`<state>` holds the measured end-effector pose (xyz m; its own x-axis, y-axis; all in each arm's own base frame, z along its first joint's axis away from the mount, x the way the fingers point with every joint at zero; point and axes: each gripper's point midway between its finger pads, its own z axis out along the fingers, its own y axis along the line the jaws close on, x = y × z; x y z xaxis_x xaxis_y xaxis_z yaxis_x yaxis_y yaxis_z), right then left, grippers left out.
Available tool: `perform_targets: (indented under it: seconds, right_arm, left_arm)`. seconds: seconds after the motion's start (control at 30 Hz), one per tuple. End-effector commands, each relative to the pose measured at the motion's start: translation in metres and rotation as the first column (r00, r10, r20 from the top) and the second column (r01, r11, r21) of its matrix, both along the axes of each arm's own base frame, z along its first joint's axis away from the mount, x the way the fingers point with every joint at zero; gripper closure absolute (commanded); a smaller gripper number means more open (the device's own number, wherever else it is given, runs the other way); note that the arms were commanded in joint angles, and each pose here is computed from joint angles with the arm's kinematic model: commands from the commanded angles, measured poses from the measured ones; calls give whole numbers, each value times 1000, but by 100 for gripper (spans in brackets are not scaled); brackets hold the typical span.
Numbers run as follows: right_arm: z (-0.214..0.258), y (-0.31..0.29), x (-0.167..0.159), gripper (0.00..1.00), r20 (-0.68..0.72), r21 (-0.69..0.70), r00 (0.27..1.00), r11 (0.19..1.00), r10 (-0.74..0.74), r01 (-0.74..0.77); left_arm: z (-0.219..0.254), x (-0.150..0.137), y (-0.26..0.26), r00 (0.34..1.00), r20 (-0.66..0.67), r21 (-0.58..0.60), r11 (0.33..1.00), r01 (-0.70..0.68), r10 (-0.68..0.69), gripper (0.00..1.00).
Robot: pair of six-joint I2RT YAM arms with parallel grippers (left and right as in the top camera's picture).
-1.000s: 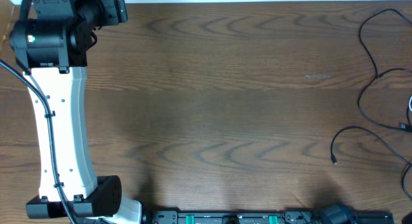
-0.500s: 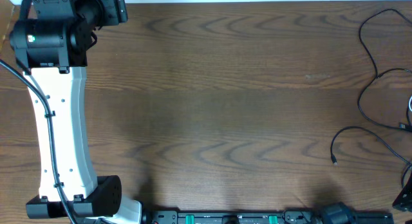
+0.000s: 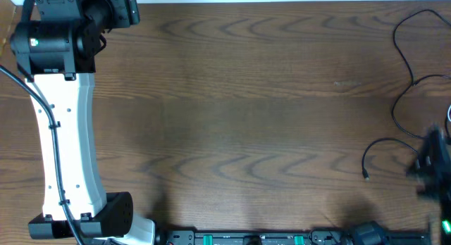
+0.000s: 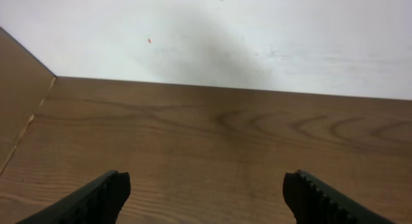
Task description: Untangle cables
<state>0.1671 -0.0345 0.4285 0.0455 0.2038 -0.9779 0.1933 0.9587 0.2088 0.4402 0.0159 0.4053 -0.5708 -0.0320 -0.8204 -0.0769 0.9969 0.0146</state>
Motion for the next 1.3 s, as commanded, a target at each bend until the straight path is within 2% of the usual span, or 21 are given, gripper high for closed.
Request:
perform_targets:
  seconds: [0.0, 0.13, 0.3, 0.4, 0.57, 0.7, 0.87, 1.0, 1.27]
  right_arm:
    - [-23, 26, 42, 1, 17, -154, 997, 985, 79, -75]
    - [-73, 58, 84, 1, 86, -182, 978, 968, 191, -173]
    - [-155, 68, 102, 1, -15, -193, 975, 956, 221, -220]
    - [-179, 73, 103, 1, -84, -196, 965, 946, 247, -259]
    - [-234, 69, 96, 1, -313, -253, 924, 918, 220, -304]
    - [-277, 70, 91, 1, -393, -228, 892, 917, 221, -328]
    - [-307, 69, 91, 1, -382, -168, 897, 937, 223, -305]
    - [-341, 63, 83, 0, -444, -148, 875, 947, 195, -286]
    - [-357, 57, 76, 1, -500, -149, 849, 950, 168, -276]
  left_arm:
    - [1, -1, 4, 1000, -1, 15, 1000, -9, 9, 19]
    - [1, -1, 4, 1000, -2, 15, 1000, -10, 10, 19]
    - [1, -1, 4, 1000, -2, 15, 1000, -9, 9, 19]
    - [1, -1, 4, 1000, -2, 15, 1000, -10, 10, 19]
    - [1, -1, 4, 1000, -2, 15, 1000, -9, 9, 19]
    - [1, -1, 4, 1000, -2, 15, 1000, -9, 9, 19]
    - [1, -1, 4, 1000, -2, 15, 1000, -9, 9, 19]
    - [1, -1, 4, 1000, -2, 15, 1000, -9, 9, 19]
    - [1, -1, 4, 1000, -2, 15, 1000, -9, 9, 19]
